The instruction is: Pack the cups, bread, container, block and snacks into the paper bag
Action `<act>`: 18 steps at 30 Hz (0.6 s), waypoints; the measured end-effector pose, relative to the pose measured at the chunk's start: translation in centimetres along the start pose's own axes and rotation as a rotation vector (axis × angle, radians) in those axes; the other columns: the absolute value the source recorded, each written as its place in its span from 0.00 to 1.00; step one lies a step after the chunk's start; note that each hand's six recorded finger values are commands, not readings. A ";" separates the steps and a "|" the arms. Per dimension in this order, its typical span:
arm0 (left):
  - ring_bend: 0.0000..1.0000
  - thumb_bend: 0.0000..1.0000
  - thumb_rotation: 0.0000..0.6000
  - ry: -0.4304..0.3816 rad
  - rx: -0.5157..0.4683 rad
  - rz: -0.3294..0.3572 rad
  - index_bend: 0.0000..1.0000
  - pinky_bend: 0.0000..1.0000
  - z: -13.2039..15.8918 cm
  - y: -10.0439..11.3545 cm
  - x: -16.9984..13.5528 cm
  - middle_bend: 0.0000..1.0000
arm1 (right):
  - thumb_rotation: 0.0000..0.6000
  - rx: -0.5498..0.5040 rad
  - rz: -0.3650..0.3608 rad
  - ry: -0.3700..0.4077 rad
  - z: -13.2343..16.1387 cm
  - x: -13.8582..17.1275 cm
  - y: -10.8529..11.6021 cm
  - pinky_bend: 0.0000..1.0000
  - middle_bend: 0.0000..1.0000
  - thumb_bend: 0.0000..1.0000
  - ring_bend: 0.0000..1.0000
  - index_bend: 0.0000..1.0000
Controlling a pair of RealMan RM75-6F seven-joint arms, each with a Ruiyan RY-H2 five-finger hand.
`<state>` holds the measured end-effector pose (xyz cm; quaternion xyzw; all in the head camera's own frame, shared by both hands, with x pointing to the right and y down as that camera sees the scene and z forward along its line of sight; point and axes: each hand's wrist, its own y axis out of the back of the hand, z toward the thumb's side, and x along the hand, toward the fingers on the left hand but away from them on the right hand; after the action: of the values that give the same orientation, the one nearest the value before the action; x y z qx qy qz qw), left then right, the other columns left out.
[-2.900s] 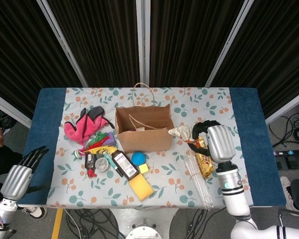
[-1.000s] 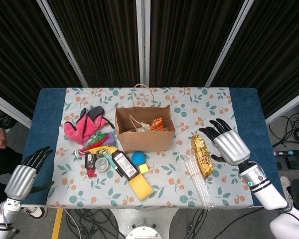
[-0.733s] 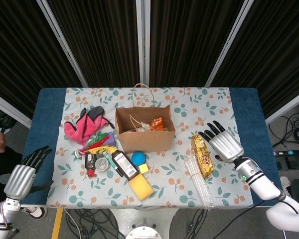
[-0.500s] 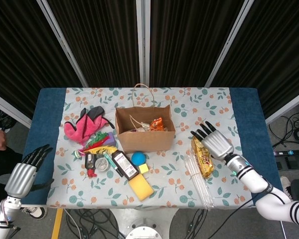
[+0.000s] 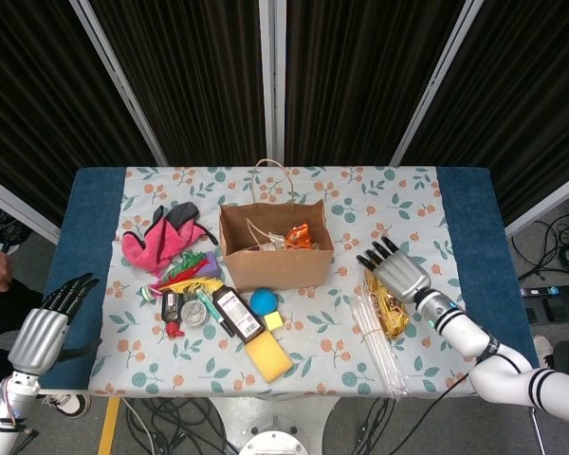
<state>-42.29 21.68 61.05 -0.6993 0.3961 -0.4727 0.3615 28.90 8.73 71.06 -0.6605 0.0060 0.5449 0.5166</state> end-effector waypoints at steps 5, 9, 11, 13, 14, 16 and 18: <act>0.13 0.19 1.00 0.000 -0.001 0.001 0.14 0.24 0.0 0.0 0.1 0.17 | 1.00 0.058 0.000 0.003 -0.4 0.5 0.3 0.00 0.09 0.00 0.00 0.00; 0.13 0.19 1.00 0.003 -0.009 0.000 0.14 0.24 0.0 0.0 0.4 0.17 | 1.00 0.073 -0.010 -0.012 -1.5 1.2 1.2 0.00 0.09 0.00 0.00 0.00; 0.13 0.19 1.00 0.003 -0.018 -0.001 0.14 0.24 0.0 -0.1 0.6 0.17 | 1.00 0.084 -0.006 -0.022 -2.2 1.7 1.4 0.00 0.09 0.00 0.00 0.00; 0.13 0.19 1.00 -0.001 -0.018 0.002 0.14 0.24 0.1 -0.2 0.7 0.17 | 1.00 0.096 0.009 -0.024 -2.6 1.9 1.3 0.00 0.09 0.00 0.00 0.00; 0.13 0.19 1.00 -0.002 -0.018 0.003 0.14 0.24 0.2 -0.2 0.8 0.17 | 1.00 0.100 0.015 -0.022 -2.6 1.9 1.2 0.00 0.09 0.00 0.00 0.00; 0.13 0.19 1.00 -0.003 -0.017 0.004 0.14 0.24 0.2 -0.2 0.9 0.17 | 1.00 0.103 0.024 -0.013 -2.3 1.8 1.0 0.00 0.09 0.00 0.00 0.00; 0.13 0.19 1.00 -0.002 -0.015 0.006 0.14 0.24 0.2 -0.1 0.9 0.17 | 1.00 0.110 0.034 -0.002 -1.9 1.6 0.7 0.00 0.09 0.00 0.00 0.00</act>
<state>-41.85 20.91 61.43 -0.7012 0.4013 -0.4679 0.3582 30.53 7.97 69.16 -0.6302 0.0469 0.5531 0.5429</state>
